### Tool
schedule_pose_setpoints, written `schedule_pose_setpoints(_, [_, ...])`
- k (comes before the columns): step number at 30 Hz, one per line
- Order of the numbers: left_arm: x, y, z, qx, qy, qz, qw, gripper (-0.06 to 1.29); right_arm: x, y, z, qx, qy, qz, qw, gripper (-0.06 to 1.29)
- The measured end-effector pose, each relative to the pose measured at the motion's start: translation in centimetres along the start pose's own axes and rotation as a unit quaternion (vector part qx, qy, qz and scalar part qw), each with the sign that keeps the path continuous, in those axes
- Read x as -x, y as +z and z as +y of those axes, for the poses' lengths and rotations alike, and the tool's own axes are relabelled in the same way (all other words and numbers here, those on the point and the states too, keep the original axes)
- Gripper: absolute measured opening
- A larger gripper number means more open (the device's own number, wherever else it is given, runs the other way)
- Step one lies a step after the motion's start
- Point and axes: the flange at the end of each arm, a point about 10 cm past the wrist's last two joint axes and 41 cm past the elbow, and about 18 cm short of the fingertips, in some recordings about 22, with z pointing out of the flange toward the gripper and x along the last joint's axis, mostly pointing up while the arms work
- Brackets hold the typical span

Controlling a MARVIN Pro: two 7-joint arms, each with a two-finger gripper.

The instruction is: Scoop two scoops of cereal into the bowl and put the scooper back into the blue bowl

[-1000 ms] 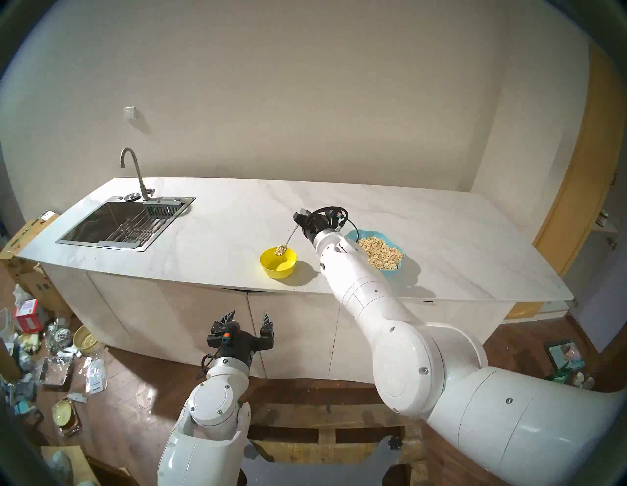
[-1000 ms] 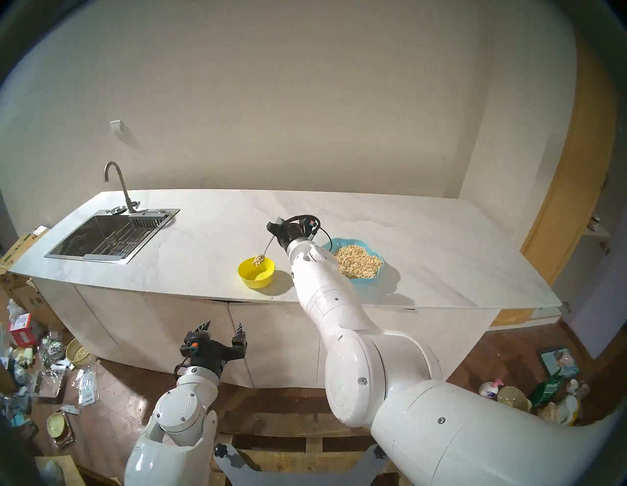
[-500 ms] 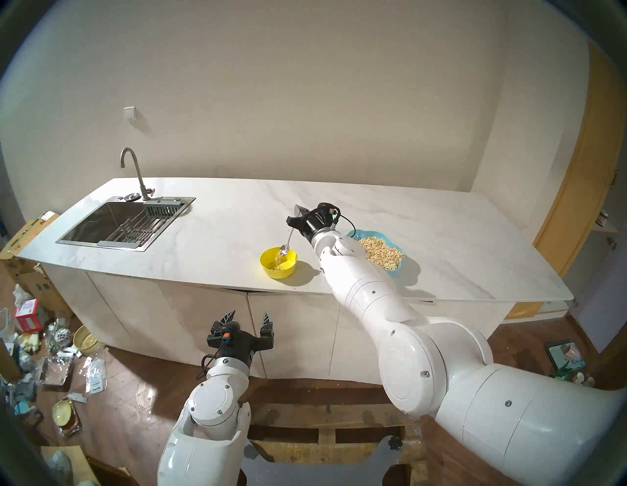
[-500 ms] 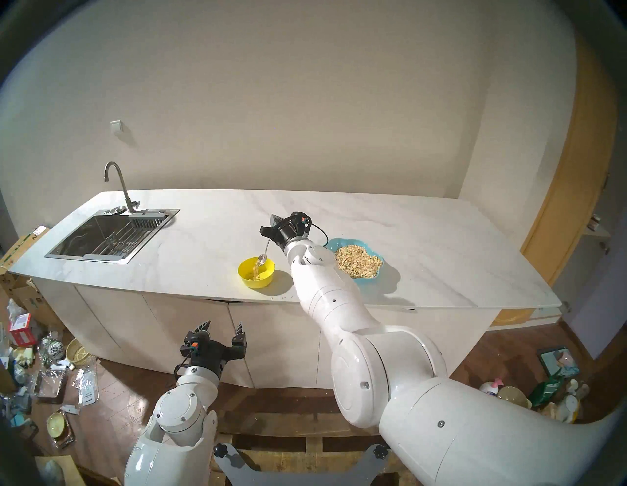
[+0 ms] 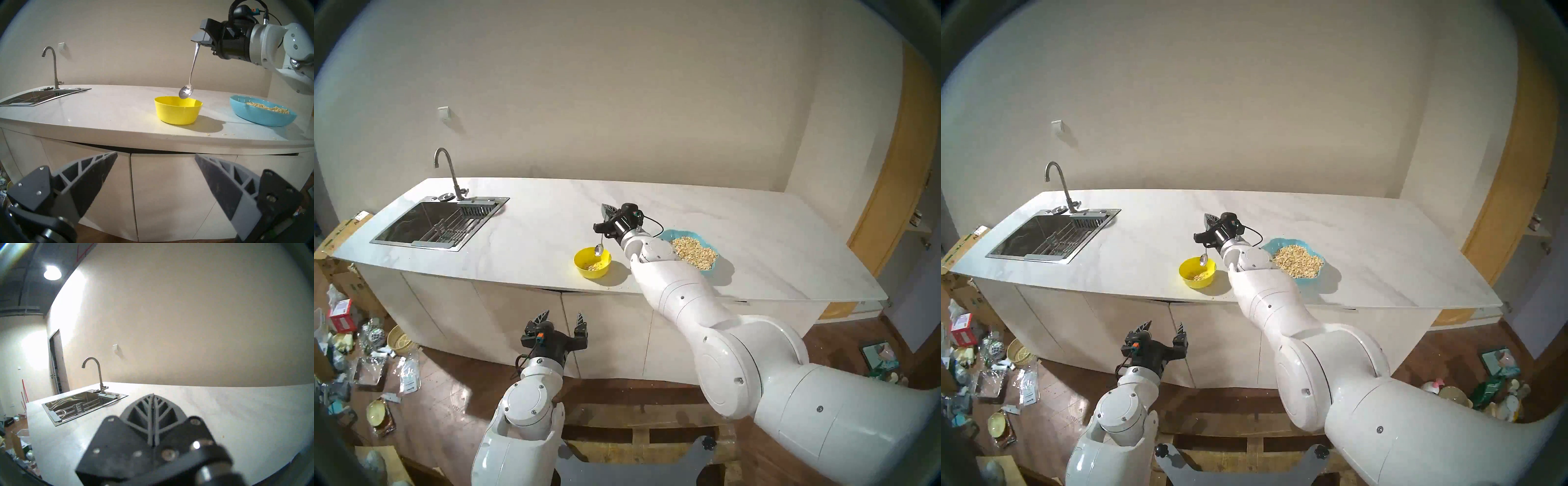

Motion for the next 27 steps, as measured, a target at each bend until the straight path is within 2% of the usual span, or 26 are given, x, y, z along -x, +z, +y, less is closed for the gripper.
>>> schedule_pose_setpoints(5, [0.0,0.0,0.0,0.0,0.0,0.0,1.0,1.24,-0.5,0.0,1.2,0.019,0.038,0.004,0.9991,-0.02])
schedule_pose_setpoints(8, [0.0,0.0,0.0,0.0,0.0,0.0,1.0,1.24,-1.1,-0.2,2.8,0.039,0.07,0.008,0.9967,-0.02])
schedule_pose_setpoints(11, [0.0,0.0,0.0,0.0,0.0,0.0,1.0,1.24,-1.7,-0.7,4.9,0.055,0.075,0.014,0.9955,-0.02])
schedule_pose_setpoints(14, [0.0,0.0,0.0,0.0,0.0,0.0,1.0,1.24,-2.2,-1.1,6.1,0.061,0.072,0.017,0.9954,-0.02])
schedule_pose_setpoints(21, [0.0,0.0,0.0,0.0,0.0,0.0,1.0,1.24,-4.4,-4.0,13.1,0.11,0.037,0.031,0.9928,-0.02])
schedule_pose_setpoints(25, [0.0,0.0,0.0,0.0,0.0,0.0,1.0,1.24,-4.6,-4.4,13.9,0.118,0.032,0.03,0.992,-0.02])
schedule_pose_setpoints(27, [0.0,0.0,0.0,0.0,0.0,0.0,1.0,1.24,-4.8,-5.4,15.7,0.134,0.021,0.026,0.9904,-0.02])
